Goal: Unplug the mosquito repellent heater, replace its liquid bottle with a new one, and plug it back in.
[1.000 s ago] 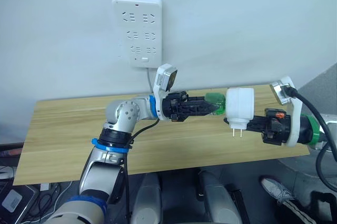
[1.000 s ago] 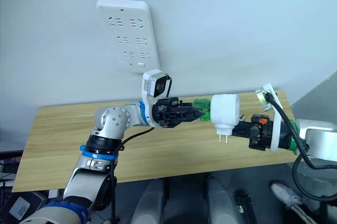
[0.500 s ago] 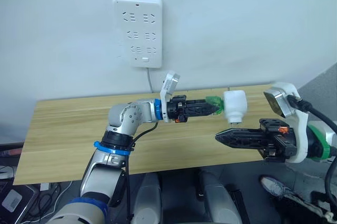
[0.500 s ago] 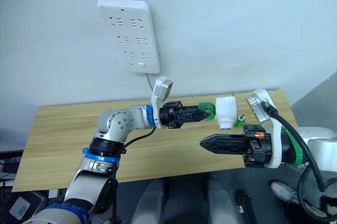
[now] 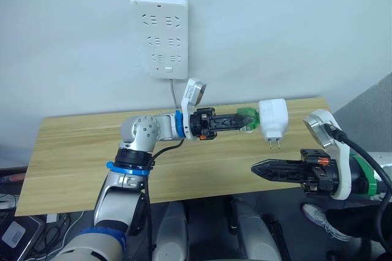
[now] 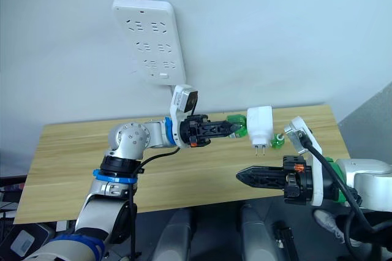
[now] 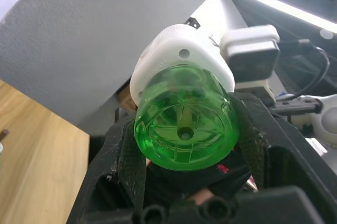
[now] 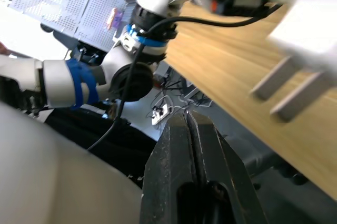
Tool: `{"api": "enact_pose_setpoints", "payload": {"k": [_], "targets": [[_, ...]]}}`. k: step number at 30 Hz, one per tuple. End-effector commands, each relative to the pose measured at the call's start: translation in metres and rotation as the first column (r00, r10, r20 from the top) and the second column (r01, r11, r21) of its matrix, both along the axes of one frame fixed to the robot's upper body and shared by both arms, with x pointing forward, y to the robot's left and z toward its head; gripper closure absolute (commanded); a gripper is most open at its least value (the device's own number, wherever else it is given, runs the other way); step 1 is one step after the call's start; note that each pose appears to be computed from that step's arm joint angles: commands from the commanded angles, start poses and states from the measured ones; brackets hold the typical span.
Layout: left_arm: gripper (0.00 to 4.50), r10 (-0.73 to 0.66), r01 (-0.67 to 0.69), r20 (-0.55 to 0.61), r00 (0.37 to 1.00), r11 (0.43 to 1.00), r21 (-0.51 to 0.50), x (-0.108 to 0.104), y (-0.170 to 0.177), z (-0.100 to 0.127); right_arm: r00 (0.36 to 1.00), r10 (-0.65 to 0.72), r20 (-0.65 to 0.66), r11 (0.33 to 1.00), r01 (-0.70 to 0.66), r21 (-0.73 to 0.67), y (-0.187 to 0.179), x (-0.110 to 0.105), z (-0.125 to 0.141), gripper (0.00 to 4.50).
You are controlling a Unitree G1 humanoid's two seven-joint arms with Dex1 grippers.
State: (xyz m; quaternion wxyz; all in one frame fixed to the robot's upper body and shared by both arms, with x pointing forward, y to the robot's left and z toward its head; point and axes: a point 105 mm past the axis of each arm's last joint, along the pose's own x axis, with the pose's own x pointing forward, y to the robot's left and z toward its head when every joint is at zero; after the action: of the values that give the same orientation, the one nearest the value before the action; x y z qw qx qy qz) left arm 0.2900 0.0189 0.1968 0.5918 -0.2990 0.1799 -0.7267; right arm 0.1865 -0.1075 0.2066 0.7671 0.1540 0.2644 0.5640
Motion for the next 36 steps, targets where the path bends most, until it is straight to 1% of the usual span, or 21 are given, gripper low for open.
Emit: {"api": "enact_pose_setpoints", "payload": {"k": [1,5,11,14,19,22,23,25,27,28,29,30,31,32,33,34,35,36], "targets": [[2.22,-0.067,0.068,0.023,0.997,0.997,-0.037,-0.013,-0.001,0.009,0.999,0.003,0.045,0.999,-0.006,0.050,0.004,0.002,0.013,4.46],[2.22,-0.071,0.071,0.036,0.997,0.997,-0.016,-0.015,-0.001,0.004,0.996,0.020,0.084,0.996,-0.027,0.079,0.005,0.006,0.024,4.46],[2.22,-0.083,0.082,0.063,0.995,0.997,0.010,-0.019,-0.001,-0.002,0.994,0.035,0.108,0.995,-0.046,0.093,0.005,0.010,0.032,4.46],[2.22,-0.077,0.076,0.067,0.995,0.997,0.012,-0.018,-0.001,-0.002,0.993,0.048,0.110,0.994,-0.059,0.097,0.006,0.010,0.033,4.46],[2.22,-0.046,0.045,0.050,0.998,0.999,0.014,-0.010,0.000,-0.003,0.992,0.069,0.106,0.994,-0.078,0.077,0.003,0.005,0.033,4.46],[2.22,-0.018,0.018,-0.011,1.000,0.999,0.032,-0.002,0.010,-0.008,0.982,0.006,0.187,1.000,-0.012,0.028,-0.007,0.017,0.051,4.46],[2.22,-0.013,0.014,-0.032,0.999,0.999,0.042,0.001,0.015,-0.011,0.971,-0.014,0.238,1.000,0.019,-0.020,-0.010,0.020,0.057,4.46],[2.22,-0.016,0.019,-0.054,0.998,0.998,0.065,0.002,0.023,-0.014,0.943,0.023,0.332,0.993,0.017,-0.120,-0.013,0.018,0.065,4.46],[2.22,-0.031,0.037,-0.068,0.997,0.996,0.084,0.001,0.030,-0.015,0.870,0.061,0.489,0.969,0.067,-0.240,-0.019,0.024,0.067,4.10],[2.22,-0.036,0.044,-0.092,0.995,0.996,0.084,0.002,0.033,-0.013,0.825,0.106,0.555,0.950,0.081,-0.302,-0.023,0.026,0.064,3.85],[2.22,-0.043,0.053,-0.123,0.991,0.996,0.075,0.002,0.036,-0.010,0.784,0.149,0.603,0.929,0.097,-0.356,-0.027,0.028,0.057,3.56],[2.22,-0.050,0.061,-0.154,0.987,0.996,0.066,0.003,0.038,-0.008,0.745,0.195,0.637,0.906,0.112,-0.408,-0.032,0.030,0.049,3.16],[2.22,-0.055,0.068,-0.180,0.982,0.996,0.065,0.003,0.039,-0.006,0.693,0.253,0.674,0.878,0.127,-0.461,-0.039,0.033,0.040,2.80],[2.22,-0.065,0.081,-0.207,0.976,0.994,0.068,0.002,0.040,-0.006,0.605,0.310,0.734,0.849,0.171,-0.500,-0.045,0.038,0.035,2.42],[2.22,-0.072,0.092,-0.236,0.969,0.993,0.074,0.001,0.041,-0.006,0.477,0.386,0.790,0.816,0.223,-0.533,-0.051,0.044,0.031,2.10],[2.22,-0.076,0.099,-0.255,0.964,0.992,0.078,0.000,0.041,-0.006,0.383,0.448,0.808,0.791,0.252,-0.558,-0.055,0.046,0.027,1.67],[2.22,-0.078,0.103,-0.267,0.960,0.991,0.080,0.000,0.041,-0.006,0.323,0.485,0.813,0.777,0.267,-0.569,-0.057,0.047,0.024,1.33],[2.22,-0.081,0.108,-0.293,0.953,0.991,0.076,0.000,0.041,-0.005,0.230,0.529,0.817,0.769,0.278,-0.576,-0.058,0.048,0.022,0.98]]}}
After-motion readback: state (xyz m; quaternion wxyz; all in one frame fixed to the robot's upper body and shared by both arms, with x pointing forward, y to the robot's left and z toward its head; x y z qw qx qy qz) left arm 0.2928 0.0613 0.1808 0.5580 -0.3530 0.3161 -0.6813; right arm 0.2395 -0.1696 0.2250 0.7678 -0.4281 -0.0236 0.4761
